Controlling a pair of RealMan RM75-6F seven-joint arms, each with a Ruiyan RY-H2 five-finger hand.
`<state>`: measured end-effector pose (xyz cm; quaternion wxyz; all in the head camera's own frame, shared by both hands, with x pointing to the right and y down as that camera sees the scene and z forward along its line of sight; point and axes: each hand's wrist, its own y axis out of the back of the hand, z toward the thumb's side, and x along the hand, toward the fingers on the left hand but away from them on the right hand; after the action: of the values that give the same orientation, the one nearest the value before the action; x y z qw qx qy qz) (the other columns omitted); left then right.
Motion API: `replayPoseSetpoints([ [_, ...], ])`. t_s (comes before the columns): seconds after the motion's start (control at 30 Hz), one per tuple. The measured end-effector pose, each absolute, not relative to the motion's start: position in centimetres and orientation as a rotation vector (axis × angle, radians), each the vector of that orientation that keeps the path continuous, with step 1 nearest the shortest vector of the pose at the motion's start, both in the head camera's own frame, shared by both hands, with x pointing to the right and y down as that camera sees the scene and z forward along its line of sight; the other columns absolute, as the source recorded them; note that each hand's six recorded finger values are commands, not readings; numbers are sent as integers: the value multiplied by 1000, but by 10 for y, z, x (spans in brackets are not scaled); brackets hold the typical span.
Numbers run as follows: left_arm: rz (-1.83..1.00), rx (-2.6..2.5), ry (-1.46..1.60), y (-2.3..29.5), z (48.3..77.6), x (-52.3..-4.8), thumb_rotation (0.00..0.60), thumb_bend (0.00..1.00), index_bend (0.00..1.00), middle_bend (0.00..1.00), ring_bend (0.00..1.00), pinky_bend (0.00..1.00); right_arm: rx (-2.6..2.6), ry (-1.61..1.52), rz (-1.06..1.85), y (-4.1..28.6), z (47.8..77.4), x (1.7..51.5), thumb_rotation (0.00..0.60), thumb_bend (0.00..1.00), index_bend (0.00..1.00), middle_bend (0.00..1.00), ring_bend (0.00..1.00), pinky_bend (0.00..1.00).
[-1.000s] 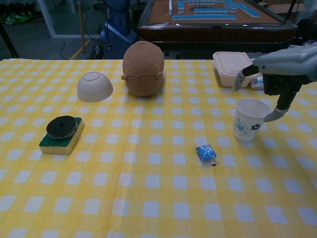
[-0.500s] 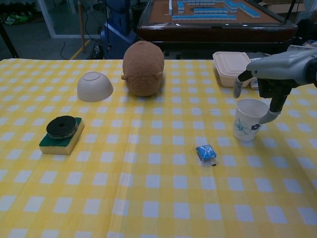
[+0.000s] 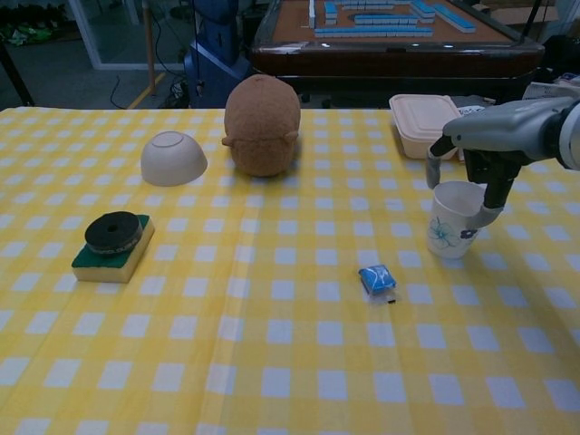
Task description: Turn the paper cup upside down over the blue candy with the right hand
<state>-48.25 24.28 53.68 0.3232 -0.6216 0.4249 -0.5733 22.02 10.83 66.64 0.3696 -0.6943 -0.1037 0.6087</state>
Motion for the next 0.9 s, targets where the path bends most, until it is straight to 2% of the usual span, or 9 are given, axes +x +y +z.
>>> replayPoseSetpoints([
  [0.23, -1503, -1631, 1116, 243, 536, -483, 600, 137, 451, 439, 351, 523, -1785, -285, 1545, 106, 667, 220, 600, 2, 464, 1000, 1000, 1000],
  [0.53, -1506, -1630, 1112, 243, 537, -483, 600, 137, 451, 439, 351, 523, -1854, -393, 1504, 103, 660, 228, 600, 12, 483, 1000, 1000, 1000],
  [0.9, -1518, -1630, 1091, 244, 540, -481, 600, 137, 451, 439, 351, 523, -2126, -671, 1417, 102, 656, 253, 600, 12, 484, 1000, 1000, 1000],
])
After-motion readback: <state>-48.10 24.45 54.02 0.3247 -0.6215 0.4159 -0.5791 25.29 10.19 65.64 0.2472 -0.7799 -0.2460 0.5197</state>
